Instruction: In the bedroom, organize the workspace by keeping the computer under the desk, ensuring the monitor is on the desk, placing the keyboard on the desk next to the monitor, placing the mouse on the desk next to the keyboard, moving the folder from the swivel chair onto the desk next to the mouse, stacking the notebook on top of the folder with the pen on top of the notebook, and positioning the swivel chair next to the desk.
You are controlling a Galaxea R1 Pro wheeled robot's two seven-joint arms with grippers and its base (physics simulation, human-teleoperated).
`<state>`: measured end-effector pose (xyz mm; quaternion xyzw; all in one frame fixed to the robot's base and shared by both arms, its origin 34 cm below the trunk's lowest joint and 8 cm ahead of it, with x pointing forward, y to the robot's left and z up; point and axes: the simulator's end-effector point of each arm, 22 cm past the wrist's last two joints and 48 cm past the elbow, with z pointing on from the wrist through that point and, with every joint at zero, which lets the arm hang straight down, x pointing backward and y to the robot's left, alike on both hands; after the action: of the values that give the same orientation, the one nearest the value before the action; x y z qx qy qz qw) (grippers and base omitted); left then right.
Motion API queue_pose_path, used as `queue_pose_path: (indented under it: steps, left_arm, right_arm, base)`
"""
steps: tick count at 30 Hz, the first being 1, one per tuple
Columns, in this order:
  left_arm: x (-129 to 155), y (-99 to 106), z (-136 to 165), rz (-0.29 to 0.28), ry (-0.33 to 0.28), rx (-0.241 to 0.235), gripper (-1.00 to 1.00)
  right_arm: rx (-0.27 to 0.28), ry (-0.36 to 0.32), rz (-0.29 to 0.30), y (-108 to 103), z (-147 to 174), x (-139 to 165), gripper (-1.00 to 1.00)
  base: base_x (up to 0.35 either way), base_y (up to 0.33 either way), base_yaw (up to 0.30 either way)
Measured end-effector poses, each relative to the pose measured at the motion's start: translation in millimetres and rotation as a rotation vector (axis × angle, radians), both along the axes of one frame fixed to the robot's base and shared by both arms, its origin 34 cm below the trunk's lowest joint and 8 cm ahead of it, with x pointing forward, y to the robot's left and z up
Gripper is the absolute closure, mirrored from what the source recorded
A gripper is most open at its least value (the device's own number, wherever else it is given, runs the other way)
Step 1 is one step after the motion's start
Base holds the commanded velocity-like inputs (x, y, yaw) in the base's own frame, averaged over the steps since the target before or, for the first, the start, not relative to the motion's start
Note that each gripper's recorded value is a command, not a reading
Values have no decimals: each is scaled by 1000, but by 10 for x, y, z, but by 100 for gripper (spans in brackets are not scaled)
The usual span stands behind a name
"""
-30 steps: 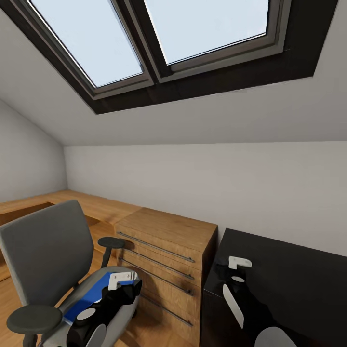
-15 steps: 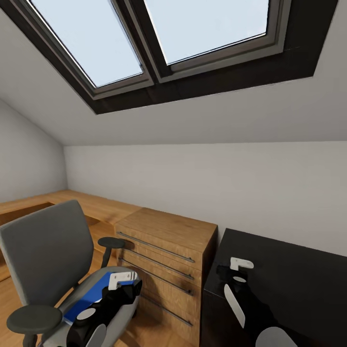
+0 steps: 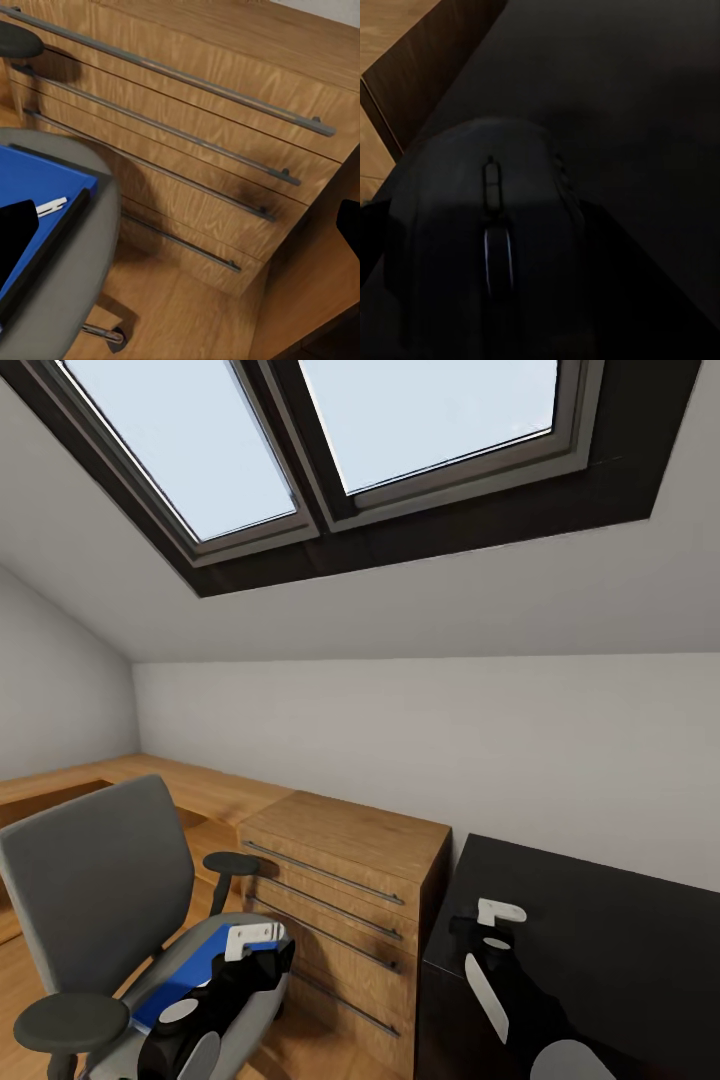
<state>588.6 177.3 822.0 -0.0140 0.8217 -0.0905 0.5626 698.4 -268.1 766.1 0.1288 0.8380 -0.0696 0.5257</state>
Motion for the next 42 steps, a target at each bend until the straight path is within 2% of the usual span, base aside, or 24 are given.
queue_pose_path:
  steps: [18, 24, 28, 42]
  left_arm:
    - [-4, -25, 55, -7, -10, -5, -100]
    - [-21, -104, 99, -22, -8, -49, -100]
    - [-45, -152, 17, -32, 1, -77, -100]
    - [-86, -167, -256, -34, 3, -88, -100]
  right_arm:
    - [1, 1, 1, 3, -5, -1, 100]
    - [1, 0, 2, 5, -4, 0, 100]
    - [1, 0, 2, 5, -78, -8, 100]
    - [0, -1, 3, 11, -352, -46, 100]
  base:
    - [0, 0, 0]
    - [0, 0, 0]
    - [0, 0, 0]
    - [0, 0, 0]
